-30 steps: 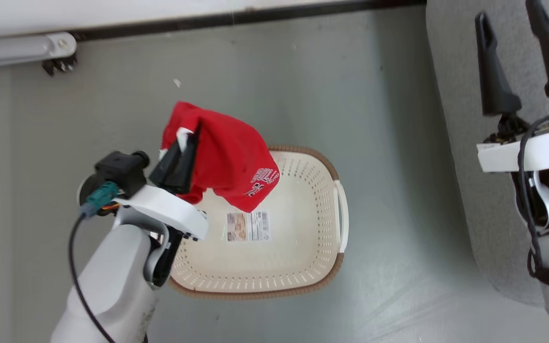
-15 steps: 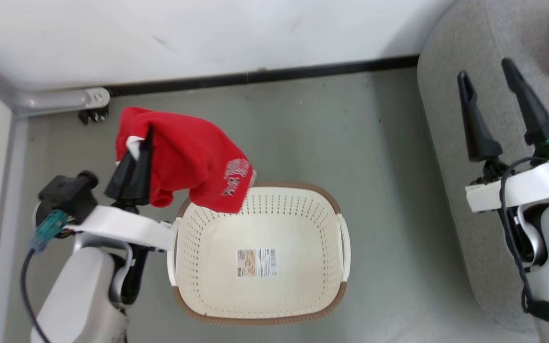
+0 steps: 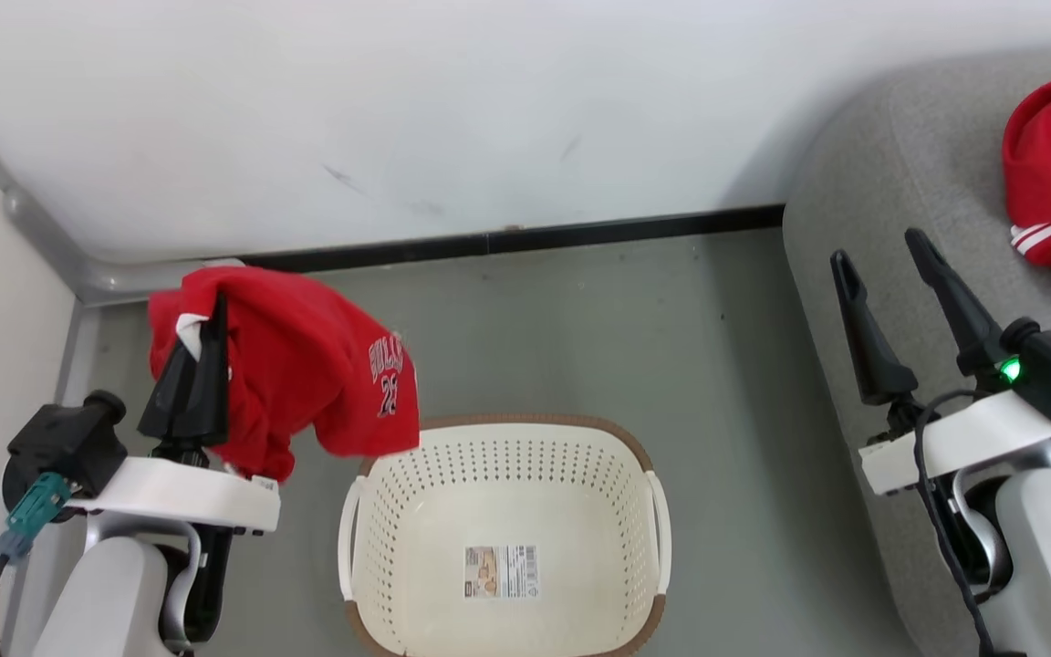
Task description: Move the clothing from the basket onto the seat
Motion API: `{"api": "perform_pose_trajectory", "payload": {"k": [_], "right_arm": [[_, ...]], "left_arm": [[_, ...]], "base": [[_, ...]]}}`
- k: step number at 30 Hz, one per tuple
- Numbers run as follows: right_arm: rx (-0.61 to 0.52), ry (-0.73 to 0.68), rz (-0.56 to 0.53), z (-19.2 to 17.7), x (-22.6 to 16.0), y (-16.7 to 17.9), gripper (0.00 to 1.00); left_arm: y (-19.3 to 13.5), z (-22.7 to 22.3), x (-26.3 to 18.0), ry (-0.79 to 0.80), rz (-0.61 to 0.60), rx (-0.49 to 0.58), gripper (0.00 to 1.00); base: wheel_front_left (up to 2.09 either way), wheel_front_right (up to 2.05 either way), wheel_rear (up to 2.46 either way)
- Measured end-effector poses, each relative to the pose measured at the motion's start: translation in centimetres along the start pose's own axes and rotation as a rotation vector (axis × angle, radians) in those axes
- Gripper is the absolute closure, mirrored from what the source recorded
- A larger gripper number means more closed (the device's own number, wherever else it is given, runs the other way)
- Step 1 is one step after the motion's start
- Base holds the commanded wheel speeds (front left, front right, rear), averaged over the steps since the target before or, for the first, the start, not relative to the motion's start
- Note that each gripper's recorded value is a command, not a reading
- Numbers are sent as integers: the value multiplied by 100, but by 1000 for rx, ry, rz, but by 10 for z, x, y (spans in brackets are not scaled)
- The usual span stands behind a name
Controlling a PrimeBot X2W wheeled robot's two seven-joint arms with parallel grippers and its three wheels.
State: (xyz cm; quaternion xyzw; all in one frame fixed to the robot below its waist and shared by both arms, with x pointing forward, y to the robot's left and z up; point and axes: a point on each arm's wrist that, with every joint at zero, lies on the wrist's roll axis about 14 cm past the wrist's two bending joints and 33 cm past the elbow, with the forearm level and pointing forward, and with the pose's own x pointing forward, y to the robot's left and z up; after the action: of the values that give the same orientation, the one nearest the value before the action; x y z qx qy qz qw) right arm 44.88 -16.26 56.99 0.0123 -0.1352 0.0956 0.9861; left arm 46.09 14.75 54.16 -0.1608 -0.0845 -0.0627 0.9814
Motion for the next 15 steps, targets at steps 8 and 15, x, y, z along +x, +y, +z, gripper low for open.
{"api": "perform_pose_trajectory", "payload": {"k": [8, 15], "right_arm": [[10, 6, -18, 7, -24, 2, 0], [24, 3, -15, 14, -37, 8, 0]], "left_arm": [[8, 38, -19, -88, 30, 44, 100], [9, 53, -36, -120, 44, 51, 100]], "base": [[0, 0, 0], [0, 0, 0]]}}
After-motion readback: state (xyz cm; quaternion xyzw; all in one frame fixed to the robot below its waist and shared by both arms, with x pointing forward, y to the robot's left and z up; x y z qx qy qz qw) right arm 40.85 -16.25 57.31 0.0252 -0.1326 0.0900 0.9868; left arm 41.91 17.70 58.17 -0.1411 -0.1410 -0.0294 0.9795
